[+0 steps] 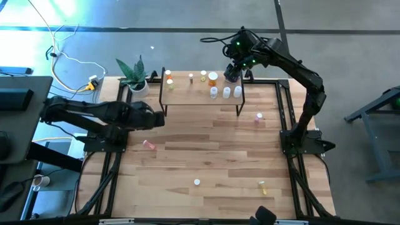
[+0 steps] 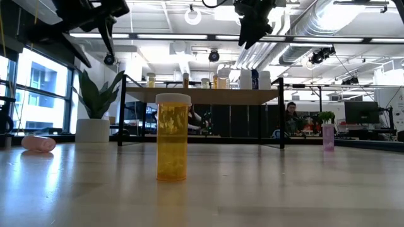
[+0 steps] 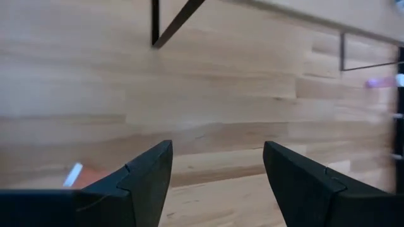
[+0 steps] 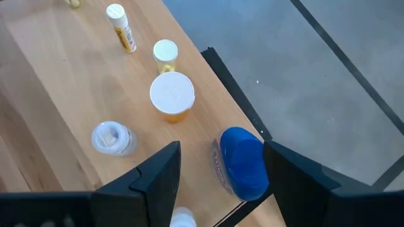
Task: Pick and place medicine bottles onto shelf by color
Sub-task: Put the pink pill bottle on the shelf
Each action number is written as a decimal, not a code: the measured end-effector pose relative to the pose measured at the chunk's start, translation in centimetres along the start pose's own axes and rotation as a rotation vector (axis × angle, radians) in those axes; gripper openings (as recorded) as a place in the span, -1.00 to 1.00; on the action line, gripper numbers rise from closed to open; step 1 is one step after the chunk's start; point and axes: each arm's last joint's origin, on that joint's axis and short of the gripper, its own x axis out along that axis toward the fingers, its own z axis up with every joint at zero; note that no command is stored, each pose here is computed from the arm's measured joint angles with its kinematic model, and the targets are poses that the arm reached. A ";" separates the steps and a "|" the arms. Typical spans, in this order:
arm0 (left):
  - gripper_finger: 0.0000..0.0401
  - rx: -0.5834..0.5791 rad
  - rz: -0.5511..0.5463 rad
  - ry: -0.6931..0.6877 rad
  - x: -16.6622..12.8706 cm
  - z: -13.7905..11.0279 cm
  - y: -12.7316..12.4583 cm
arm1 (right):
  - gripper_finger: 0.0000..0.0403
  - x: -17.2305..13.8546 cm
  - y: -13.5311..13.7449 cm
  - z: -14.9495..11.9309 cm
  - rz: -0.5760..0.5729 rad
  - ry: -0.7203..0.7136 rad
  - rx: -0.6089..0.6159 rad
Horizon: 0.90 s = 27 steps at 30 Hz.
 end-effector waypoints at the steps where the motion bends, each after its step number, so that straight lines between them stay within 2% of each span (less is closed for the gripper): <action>1: 0.18 -0.009 0.018 0.001 0.2 -0.4 0.0 | 0.07 0.0 0.0 0.0 0.000 0.000 0.000; 10: 0.18 -0.128 0.182 -0.058 2.1 -3.8 0.0 | 0.07 0.0 0.0 0.0 0.000 0.001 -0.001; 17: 0.18 -0.209 0.252 -0.097 3.1 -6.3 0.3 | 0.07 0.0 0.0 0.0 0.000 -0.001 -0.034; 27: 0.18 -0.170 0.438 -0.089 5.2 -9.2 0.8 | 0.07 0.0 0.0 0.1 0.000 -0.008 -0.060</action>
